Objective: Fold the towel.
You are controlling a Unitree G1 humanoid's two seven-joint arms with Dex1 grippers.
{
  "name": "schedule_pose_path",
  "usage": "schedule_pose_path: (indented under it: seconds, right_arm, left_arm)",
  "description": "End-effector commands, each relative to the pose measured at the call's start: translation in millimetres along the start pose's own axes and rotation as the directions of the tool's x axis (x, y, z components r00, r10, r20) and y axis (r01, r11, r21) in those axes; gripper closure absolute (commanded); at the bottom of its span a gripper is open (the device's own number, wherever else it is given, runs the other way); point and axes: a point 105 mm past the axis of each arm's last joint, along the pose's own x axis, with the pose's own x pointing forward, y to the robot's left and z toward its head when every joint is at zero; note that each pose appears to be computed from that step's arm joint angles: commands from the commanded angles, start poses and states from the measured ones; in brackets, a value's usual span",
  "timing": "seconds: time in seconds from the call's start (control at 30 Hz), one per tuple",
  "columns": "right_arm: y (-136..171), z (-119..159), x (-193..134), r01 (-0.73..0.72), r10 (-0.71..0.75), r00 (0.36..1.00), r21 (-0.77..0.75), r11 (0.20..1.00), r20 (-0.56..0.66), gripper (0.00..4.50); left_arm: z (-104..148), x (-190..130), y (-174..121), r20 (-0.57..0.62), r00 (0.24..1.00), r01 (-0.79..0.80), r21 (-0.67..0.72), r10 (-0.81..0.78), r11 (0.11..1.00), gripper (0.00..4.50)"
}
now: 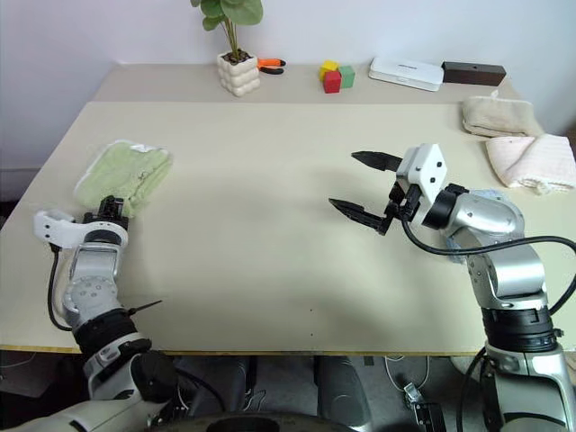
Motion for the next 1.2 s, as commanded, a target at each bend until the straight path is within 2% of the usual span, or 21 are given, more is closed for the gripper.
schedule_pose_path:
  seconds: [0.03, 0.07, 0.17, 0.2, 0.37, 0.4, 0.43, 0.5, 0.6, 0.67, 0.77, 0.83, 0.93, 1.0, 1.2]
  right_arm:
    - [-5, 9, -1, 0.001, 0.0, 1.0, -0.04, 0.999, 0.025, 0.0]
    - [-5, 8, -1, 0.0, 0.001, 1.0, -0.04, 0.999, 0.025, 0.0]
    - [-5, 5, 0, -0.003, 0.003, 1.0, -0.035, 0.999, 0.021, 0.0]
    - [-5, 4, -1, -0.001, 0.002, 1.0, -0.034, 0.999, 0.02, 0.0]
    - [-5, 1, 0, 0.011, -0.01, 1.0, -0.025, 1.0, 0.021, 0.0]
    - [-6, 1, 0, 0.017, -0.017, 1.0, -0.024, 1.0, 0.021, 0.0]
    - [-7, 0, -1, 0.023, -0.022, 1.0, -0.024, 0.999, 0.019, 0.0]
    - [-10, -1, -4, 0.033, -0.033, 0.999, -0.022, 0.999, 0.015, 0.0]
    - [-13, -2, -7, 0.049, -0.049, 0.999, -0.025, 0.998, 0.0, 0.0]
    - [-15, -3, -10, 0.056, -0.056, 0.998, -0.028, 0.998, -0.009, 0.0]
    - [-17, -1, -14, 0.063, -0.064, 0.998, -0.033, 0.997, -0.018, 0.0]
    - [-22, -4, -24, 0.082, -0.083, 0.996, -0.038, 0.996, -0.035, 0.0]
    - [-30, -1, -35, 0.126, -0.126, 0.992, 0.003, 0.992, -0.027, 0.0]
    - [-25, -1, -42, 0.12, -0.119, 0.992, 0.023, 0.993, -0.04, 0.0]
    - [-10, -7, -60, 0.115, -0.113, 0.989, 0.021, 0.993, -0.1, 0.0]
  left_arm:
    - [-3, -10, -1, 0.005, 1.0, -0.024, 0.025, 0.024, 0.999, 4.46]
    - [-6, -12, -2, -0.006, 1.0, -0.021, 0.017, 0.021, 1.0, 4.46]
    - [-12, -16, -12, -0.042, 0.999, 0.03, -0.006, -0.03, 1.0, 3.42]
    - [-13, -17, -16, -0.048, 0.998, 0.05, -0.009, -0.05, 0.999, 3.0]
    - [-20, -21, -34, -0.102, 0.987, 0.124, 0.008, -0.122, 0.992, 0.36]
    - [-27, -24, -41, -0.14, 0.977, 0.163, 0.019, -0.158, 0.987, 0.04]
    - [-32, -27, -47, -0.168, 0.969, 0.189, 0.025, -0.182, 0.982, 0.04]
    - [-64, -46, -72, -0.35, 0.886, 0.344, 0.061, -0.303, 0.937, 0.04]
    - [-105, -87, -101, -0.571, 0.682, 0.532, -0.041, -0.456, 0.846, 0.04]
    - [-125, -103, -105, -0.653, 0.6, 0.602, -0.013, -0.463, 0.798, 0.04]
    - [-140, -114, -107, -0.704, 0.532, 0.661, -0.002, -0.471, 0.75, 0.04]
    - [-145, -122, -111, -0.744, 0.463, 0.762, 0.056, -0.482, 0.645, 0.04]
    - [-140, -116, -115, -0.774, 0.406, 0.882, 0.193, -0.486, 0.43, 0.04]
    - [-121, -96, -122, -0.76, 0.383, 0.921, 0.275, -0.525, 0.274, 0.04]
    - [-74, -62, -142, -0.73, 0.26, 0.931, 0.364, -0.632, -0.038, 0.04]
